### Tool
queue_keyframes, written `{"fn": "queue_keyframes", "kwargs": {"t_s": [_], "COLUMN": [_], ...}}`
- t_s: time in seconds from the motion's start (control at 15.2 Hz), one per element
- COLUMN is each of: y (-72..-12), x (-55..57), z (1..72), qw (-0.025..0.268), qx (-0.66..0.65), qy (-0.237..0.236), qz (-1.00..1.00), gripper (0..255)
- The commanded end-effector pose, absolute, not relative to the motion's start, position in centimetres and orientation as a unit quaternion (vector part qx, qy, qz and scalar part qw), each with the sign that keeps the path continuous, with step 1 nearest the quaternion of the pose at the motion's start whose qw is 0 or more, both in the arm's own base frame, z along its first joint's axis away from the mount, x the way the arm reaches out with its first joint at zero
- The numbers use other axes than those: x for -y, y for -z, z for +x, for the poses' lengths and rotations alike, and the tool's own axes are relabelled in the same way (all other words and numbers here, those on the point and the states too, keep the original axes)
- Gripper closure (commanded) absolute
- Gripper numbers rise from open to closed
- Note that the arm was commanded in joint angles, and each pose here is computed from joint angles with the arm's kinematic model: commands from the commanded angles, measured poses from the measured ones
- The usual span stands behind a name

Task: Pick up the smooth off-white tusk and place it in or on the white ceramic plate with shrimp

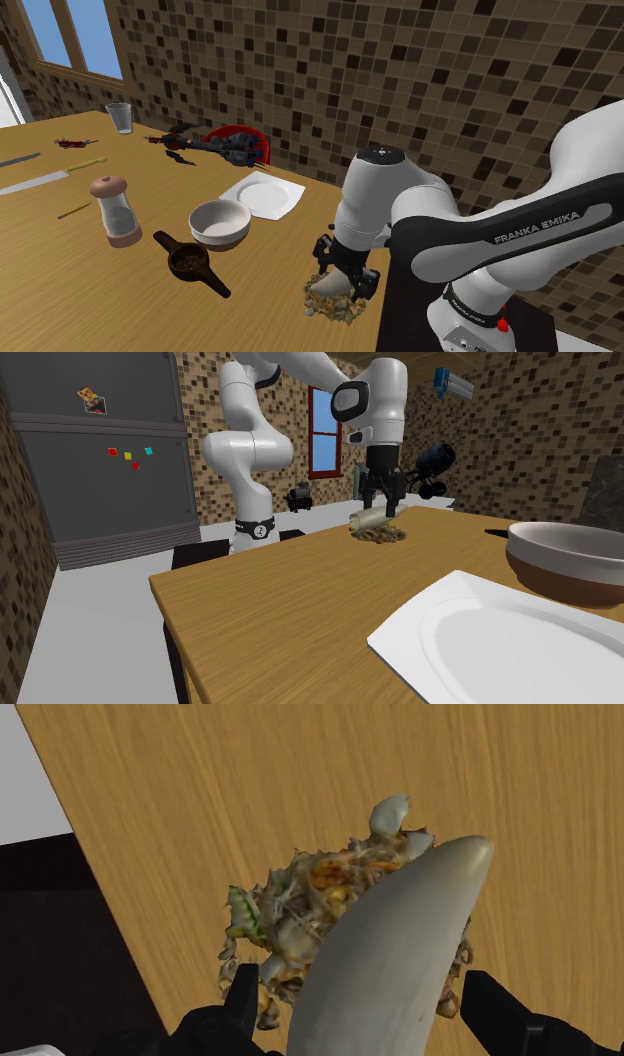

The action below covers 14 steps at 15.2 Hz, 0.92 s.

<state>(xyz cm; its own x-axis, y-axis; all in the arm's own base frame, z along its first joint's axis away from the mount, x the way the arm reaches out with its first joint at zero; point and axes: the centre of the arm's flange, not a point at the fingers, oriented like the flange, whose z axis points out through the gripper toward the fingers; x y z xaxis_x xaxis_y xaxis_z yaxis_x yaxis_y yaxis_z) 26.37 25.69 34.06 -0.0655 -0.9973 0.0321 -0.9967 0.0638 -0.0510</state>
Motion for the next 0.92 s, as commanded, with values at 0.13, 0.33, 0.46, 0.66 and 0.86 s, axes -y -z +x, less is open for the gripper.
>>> {"fn": "queue_keyframes", "kwargs": {"t_s": [0.13, 0.33, 0.46, 0.66, 0.86], "y": [-35.4, -39.1, -39.1, -39.1, -39.1], "x": [-25.7, -25.9, -25.9, -25.9, -25.9], "z": [26.3, 26.1, 26.1, 26.1, 26.1], "qw": [0.006, 0.006, 0.006, 0.006, 0.006], "qx": [-0.729, -0.729, -0.729, -0.729, -0.729], "qy": [0.03, 0.03, 0.03, 0.03, 0.03], "qz": [-0.684, -0.684, -0.684, -0.684, -0.684], "gripper": [0, 0, 0, 0, 0]}}
